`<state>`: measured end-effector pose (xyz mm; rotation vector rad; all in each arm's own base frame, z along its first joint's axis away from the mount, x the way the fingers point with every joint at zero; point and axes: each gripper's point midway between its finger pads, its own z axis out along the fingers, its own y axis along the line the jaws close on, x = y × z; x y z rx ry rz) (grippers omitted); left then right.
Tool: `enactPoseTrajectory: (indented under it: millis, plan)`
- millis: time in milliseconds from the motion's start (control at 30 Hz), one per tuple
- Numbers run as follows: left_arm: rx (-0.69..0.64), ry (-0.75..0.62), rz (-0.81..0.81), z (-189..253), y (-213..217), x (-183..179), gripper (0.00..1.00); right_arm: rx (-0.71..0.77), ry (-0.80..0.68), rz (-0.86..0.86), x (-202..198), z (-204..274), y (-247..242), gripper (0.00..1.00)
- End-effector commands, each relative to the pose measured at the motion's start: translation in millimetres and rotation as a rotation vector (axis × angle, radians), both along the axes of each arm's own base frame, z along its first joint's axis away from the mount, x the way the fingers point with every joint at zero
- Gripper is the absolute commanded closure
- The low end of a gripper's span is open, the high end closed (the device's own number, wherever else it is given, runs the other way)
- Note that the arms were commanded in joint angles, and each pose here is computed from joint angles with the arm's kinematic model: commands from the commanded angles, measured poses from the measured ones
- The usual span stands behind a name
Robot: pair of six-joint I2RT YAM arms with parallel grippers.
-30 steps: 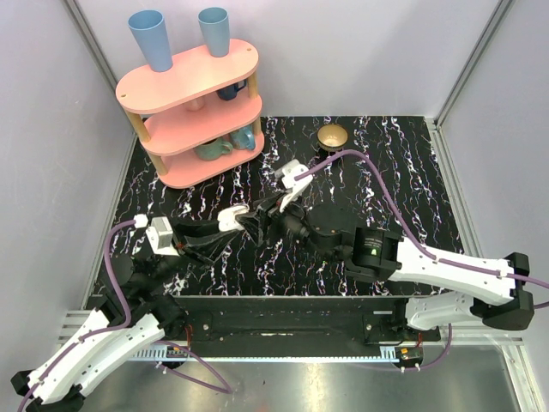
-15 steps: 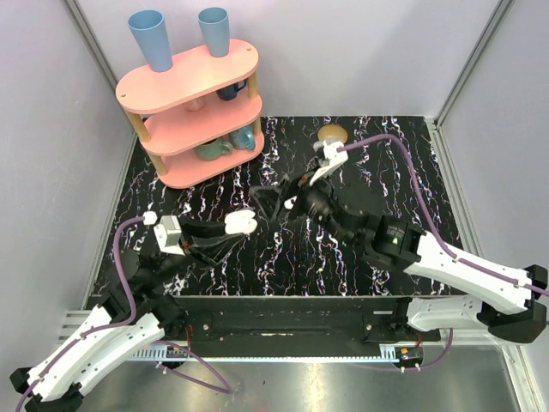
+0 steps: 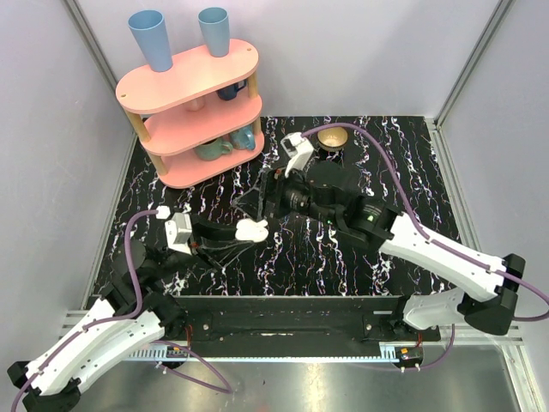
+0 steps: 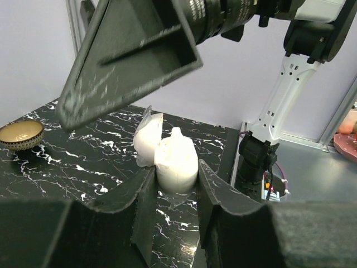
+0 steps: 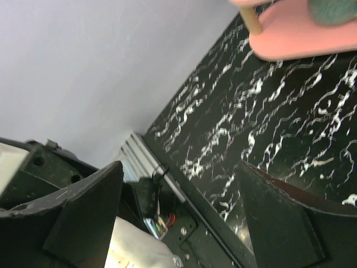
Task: Insert the wireless bluetooth earbuds into the charging case
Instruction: Close the charging case with the earbuds, then place the charging case with the earbuds at the center of the board.
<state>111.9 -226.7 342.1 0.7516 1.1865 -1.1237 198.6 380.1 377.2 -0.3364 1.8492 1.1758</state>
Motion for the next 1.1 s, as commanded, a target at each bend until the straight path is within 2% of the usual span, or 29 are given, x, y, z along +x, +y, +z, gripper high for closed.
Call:
enactPoseTrajectory:
  millis: [0, 167, 300, 533, 700, 733, 767, 867, 967, 1067]
  plan:
    - [-0.081, -0.08, -0.033, 37, 5, -12, 1.0, -0.009, 0.033, 0.099, -13, 0, 11, 0.1]
    - [-0.097, -0.083, 0.05, 36, 14, -2, 1.0, -0.059, 0.077, 0.174, -29, -25, 9, 0.11]
    - [-0.138, -0.044, 0.191, 35, 31, 16, 1.0, -0.07, 0.111, 0.215, -49, -41, 5, 0.12]
    - [-0.137, -0.029, 0.186, 32, 27, 19, 1.0, -0.127, 0.136, 0.152, -47, -69, -1, 0.11]
    - [-0.099, 0.009, 0.193, 28, 23, 25, 1.0, -0.122, 0.095, -0.042, -20, -66, -23, 0.07]
    - [-0.077, 0.025, 0.196, 22, 22, 26, 1.0, -0.11, 0.094, -0.106, -13, -64, -32, 0.06]
    - [-0.063, 0.036, 0.203, 18, 21, 29, 1.0, -0.102, 0.109, -0.243, 3, -72, -48, 0.05]
    - [-0.022, 0.114, 0.269, 3, 23, 42, 1.0, -0.041, 0.09, -0.456, 20, -67, -90, 0.02]
    - [0.035, 0.192, 0.322, -15, 23, 54, 1.0, 0.012, 0.063, -0.571, 22, -62, -125, 0.02]
    - [0.044, 0.266, 0.347, -27, 19, 63, 1.0, 0.053, 0.063, -0.605, 18, -60, -145, 0.02]
